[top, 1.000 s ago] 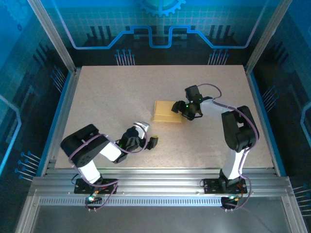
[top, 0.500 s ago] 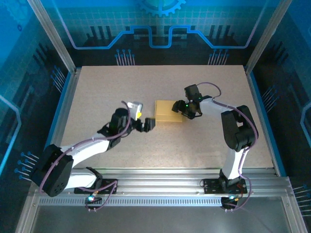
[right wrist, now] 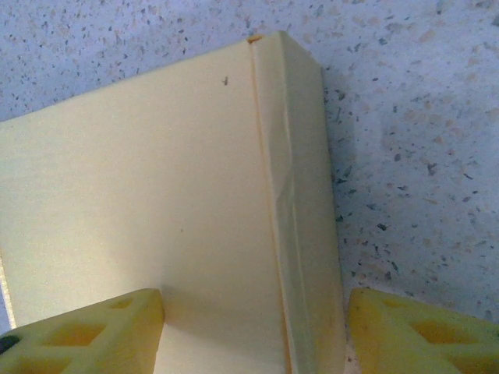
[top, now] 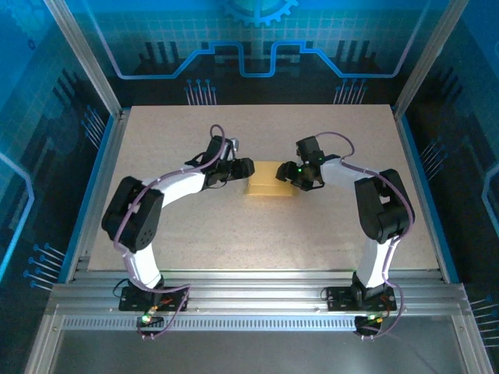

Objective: Fold the paper box

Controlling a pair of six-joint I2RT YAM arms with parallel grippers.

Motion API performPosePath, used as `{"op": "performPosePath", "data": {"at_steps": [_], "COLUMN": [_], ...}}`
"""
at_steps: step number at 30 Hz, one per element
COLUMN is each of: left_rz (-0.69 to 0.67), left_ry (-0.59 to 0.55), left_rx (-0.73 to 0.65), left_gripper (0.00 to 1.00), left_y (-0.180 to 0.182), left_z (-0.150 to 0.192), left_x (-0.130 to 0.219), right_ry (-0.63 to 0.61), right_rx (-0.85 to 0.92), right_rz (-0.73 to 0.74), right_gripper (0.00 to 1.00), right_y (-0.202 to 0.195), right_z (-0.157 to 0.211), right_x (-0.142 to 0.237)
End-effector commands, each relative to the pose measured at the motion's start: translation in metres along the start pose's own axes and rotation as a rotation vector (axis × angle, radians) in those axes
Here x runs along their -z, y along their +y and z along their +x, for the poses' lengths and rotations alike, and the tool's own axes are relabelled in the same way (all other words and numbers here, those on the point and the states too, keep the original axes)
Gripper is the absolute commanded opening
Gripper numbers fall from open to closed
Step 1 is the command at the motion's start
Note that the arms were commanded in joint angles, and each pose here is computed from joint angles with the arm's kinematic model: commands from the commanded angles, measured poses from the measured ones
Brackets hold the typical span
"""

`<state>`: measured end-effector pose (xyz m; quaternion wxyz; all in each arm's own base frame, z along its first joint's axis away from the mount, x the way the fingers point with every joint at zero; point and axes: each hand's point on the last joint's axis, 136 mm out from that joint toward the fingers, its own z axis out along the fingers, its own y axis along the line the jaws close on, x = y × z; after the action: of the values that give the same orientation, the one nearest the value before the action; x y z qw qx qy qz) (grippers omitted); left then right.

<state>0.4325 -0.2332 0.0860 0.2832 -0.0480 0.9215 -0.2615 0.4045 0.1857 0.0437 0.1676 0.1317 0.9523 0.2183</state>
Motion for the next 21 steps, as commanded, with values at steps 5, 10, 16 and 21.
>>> {"op": "performPosePath", "data": {"at_steps": [5, 10, 16, 21], "left_rz": [0.01, 0.023, 0.036, 0.047], "left_ry": [0.103, 0.112, 0.134, 0.152], "left_rx": [0.041, 0.056, 0.092, 0.11], "left_gripper": [0.41, 0.34, 0.32, 0.3], "left_y": [0.0, 0.007, 0.016, 0.021], "left_z": [0.012, 0.014, 0.018, 0.023], "left_x": [-0.02, -0.02, -0.025, -0.031], "right_ry": [0.038, 0.031, 0.014, 0.0], "right_rx": [0.01, 0.012, 0.014, 0.015], "right_rz": [0.0, -0.017, -0.05, -0.082], "right_gripper": [0.61, 0.61, 0.65, 0.67], "right_y": [-0.008, -0.005, 0.001, 0.005], "right_z": [0.008, 0.005, 0.001, -0.002], "right_x": [-0.002, 0.001, 0.006, 0.012]}}
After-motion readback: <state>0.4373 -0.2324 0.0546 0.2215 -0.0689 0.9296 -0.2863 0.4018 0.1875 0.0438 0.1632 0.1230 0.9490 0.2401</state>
